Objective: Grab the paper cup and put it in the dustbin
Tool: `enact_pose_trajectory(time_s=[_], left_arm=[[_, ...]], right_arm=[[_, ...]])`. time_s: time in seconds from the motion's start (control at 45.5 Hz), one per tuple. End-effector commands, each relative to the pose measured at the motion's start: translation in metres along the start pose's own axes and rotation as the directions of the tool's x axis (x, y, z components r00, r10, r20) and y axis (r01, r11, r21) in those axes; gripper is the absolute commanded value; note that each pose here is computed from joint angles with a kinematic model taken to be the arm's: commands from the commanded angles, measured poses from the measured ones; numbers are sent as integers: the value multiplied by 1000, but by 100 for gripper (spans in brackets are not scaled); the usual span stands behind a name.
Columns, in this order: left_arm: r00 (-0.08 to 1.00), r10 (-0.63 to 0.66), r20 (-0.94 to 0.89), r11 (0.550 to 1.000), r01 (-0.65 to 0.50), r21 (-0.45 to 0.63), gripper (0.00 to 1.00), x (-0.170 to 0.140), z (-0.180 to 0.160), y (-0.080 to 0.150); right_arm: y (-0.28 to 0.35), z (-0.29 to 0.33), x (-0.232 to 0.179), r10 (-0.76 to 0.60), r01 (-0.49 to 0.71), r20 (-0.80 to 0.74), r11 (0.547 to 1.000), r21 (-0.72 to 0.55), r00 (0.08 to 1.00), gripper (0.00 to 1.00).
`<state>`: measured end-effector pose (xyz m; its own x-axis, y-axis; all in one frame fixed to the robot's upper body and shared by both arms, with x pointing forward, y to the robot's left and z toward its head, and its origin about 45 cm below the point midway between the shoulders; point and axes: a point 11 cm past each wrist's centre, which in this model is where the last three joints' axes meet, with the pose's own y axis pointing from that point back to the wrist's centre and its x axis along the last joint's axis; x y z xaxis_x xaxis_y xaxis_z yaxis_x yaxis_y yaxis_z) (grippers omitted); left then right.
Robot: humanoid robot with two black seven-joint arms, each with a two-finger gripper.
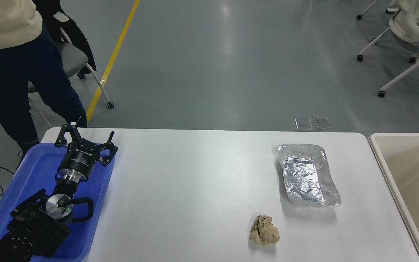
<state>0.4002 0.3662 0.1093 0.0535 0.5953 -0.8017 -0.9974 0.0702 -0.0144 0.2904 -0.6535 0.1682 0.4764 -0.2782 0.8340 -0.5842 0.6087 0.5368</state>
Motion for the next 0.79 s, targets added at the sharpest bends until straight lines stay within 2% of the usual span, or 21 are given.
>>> enact_pose_trajectory(time_s=[0.0,0.11,0.22,0.352,0.484,0.571,0.659,0.769], left_arm=[[1000,0,0,1000,0,2,100,0,0,0],[1000,0,0,1000,0,2,100,0,0,0],[1000,0,0,1000,0,2,100,0,0,0],[1000,0,0,1000,0,2,100,0,0,0],[1000,0,0,1000,0,3,100,0,0,0],[1000,0,0,1000,0,3,100,0,0,0],[1000,0,1,1000,0,4,100,0,-1,0],[1000,0,0,1000,0,3,100,0,0,0]], right_arm=[[17,2,26,-56,51,97,997,55,994,100],[25,-4,35,-81,75,79,994,80,994,100],[34,-21,36,-137,137,-4,985,108,991,100],[54,-53,27,-228,243,-106,956,163,968,100],[71,-79,26,-267,297,-162,932,206,950,100],[86,-99,20,-316,351,-169,901,253,934,100],[105,-121,14,-407,450,-200,844,291,891,100],[124,-137,27,-493,567,-302,786,247,816,100]])
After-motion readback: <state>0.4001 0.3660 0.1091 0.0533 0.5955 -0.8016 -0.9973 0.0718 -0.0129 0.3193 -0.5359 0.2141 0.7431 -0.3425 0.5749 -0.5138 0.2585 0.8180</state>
